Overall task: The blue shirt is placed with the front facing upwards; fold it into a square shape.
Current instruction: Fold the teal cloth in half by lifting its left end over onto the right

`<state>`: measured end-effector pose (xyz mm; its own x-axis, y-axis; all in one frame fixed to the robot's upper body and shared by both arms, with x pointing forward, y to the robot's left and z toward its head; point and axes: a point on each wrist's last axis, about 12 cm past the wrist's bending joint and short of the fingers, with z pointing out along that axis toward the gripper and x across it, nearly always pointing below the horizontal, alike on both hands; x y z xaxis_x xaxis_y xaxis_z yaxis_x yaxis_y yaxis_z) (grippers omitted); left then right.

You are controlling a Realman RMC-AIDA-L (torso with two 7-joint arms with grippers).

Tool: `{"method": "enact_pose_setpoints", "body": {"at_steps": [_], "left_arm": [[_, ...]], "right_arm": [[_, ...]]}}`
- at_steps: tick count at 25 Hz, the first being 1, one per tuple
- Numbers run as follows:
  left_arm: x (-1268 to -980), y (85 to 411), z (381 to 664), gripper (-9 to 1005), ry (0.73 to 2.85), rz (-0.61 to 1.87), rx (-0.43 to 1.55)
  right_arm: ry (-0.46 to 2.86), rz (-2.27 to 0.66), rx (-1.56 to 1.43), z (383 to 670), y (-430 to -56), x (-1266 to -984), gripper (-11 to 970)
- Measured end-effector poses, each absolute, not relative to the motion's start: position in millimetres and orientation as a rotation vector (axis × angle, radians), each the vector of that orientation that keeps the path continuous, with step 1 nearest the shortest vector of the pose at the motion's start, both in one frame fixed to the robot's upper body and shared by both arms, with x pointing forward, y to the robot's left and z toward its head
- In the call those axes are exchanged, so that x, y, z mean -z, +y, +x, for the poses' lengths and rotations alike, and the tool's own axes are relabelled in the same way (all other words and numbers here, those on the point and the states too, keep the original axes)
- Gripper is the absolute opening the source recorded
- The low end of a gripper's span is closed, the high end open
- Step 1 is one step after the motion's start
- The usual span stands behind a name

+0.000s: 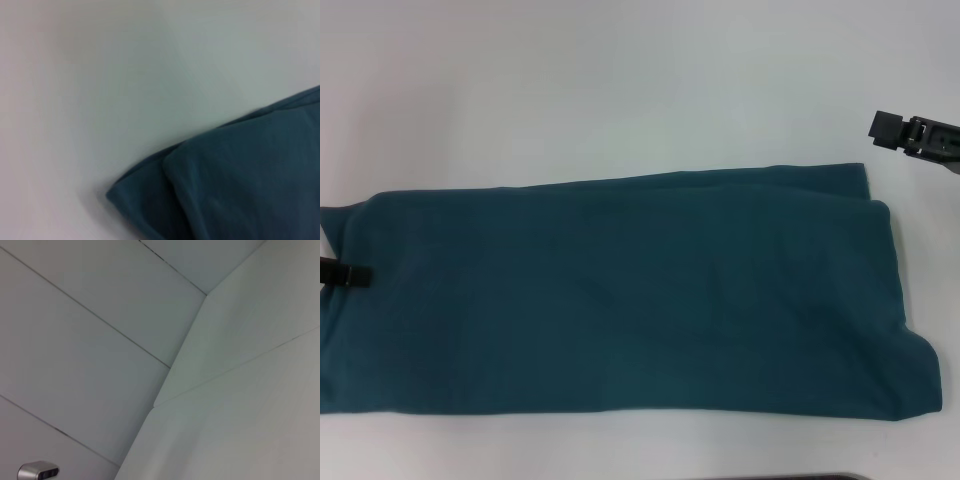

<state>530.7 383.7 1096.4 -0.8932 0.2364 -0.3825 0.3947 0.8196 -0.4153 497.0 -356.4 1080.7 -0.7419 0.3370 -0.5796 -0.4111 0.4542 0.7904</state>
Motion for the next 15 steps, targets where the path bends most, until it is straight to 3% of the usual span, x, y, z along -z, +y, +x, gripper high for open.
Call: {"method": "enact_pose_setpoints", "body": {"at_steps": [9, 15], "left_arm": [[-1094.5, 382.0, 531.7, 571, 2.696, 0.475, 0.7], [-1094.5, 381.9, 532.7, 404, 2.695, 0.459, 0.69]], "right_arm": [[1.994, -0.067, -1.349, 497.8, -355.8, -1081.5, 652], [1.993, -0.07, -1.351, 497.8, -355.7, -1081.8, 647]]}}
